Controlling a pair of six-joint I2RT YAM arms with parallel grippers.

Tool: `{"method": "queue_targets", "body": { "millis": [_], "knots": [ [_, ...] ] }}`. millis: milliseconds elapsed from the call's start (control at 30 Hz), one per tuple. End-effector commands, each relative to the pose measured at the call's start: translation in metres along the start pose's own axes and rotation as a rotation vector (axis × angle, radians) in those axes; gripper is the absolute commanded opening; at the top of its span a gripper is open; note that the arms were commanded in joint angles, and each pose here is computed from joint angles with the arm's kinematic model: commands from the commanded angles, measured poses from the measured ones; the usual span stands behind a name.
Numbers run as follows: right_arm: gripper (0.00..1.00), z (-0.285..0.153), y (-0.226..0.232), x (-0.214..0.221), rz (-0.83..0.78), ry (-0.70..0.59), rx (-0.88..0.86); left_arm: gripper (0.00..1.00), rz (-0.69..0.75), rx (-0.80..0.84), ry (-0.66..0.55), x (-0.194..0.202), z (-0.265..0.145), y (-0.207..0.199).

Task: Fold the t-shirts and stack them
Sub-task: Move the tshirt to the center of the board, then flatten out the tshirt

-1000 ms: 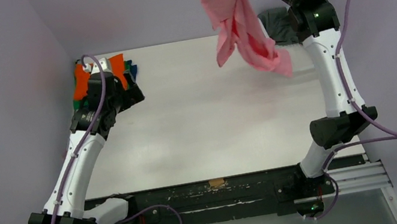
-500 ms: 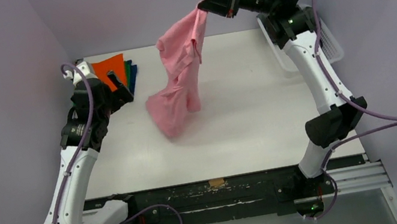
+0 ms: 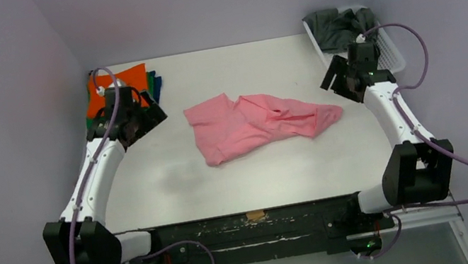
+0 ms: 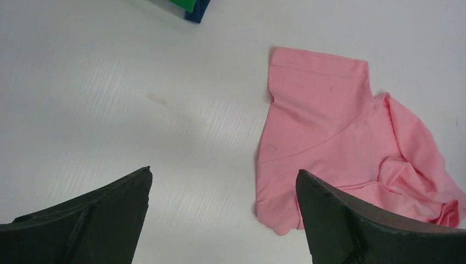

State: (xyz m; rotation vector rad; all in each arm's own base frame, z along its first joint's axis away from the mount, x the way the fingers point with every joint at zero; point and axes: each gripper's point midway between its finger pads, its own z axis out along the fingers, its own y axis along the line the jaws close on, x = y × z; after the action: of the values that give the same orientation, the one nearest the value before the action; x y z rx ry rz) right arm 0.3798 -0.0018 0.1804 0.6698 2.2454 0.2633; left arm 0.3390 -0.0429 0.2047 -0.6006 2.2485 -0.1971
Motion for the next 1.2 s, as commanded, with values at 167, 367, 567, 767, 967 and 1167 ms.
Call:
{"method": "queue_targets", "body": {
  "millis": [167,367,567,767,967,1167],
  "knots": [
    [0.89,0.001,0.015,-0.023,-0.212,-0.136,0.087,1.0,-0.024,0.18,0.332,0.041,0.068,-0.049],
    [0.88,0.033,0.097,0.042,-0.491,0.03,-0.132,1.0,-0.001,0.173,0.453,0.064,0.109,-0.068],
    [0.85,0.055,0.112,0.079,-0.486,0.145,-0.173,1.0,0.018,0.136,0.524,0.082,0.135,-0.075],
    [0.84,0.061,0.11,0.095,-0.464,0.175,-0.191,1.0,0.016,0.112,0.582,0.098,0.153,-0.081],
    [0.84,0.06,0.105,0.095,-0.46,0.166,-0.172,0.97,0.001,0.126,0.628,0.11,0.168,-0.095],
    [0.83,0.059,0.101,0.097,-0.46,0.168,-0.167,0.89,-0.006,0.147,0.658,0.125,0.183,-0.113]
  ]
}}
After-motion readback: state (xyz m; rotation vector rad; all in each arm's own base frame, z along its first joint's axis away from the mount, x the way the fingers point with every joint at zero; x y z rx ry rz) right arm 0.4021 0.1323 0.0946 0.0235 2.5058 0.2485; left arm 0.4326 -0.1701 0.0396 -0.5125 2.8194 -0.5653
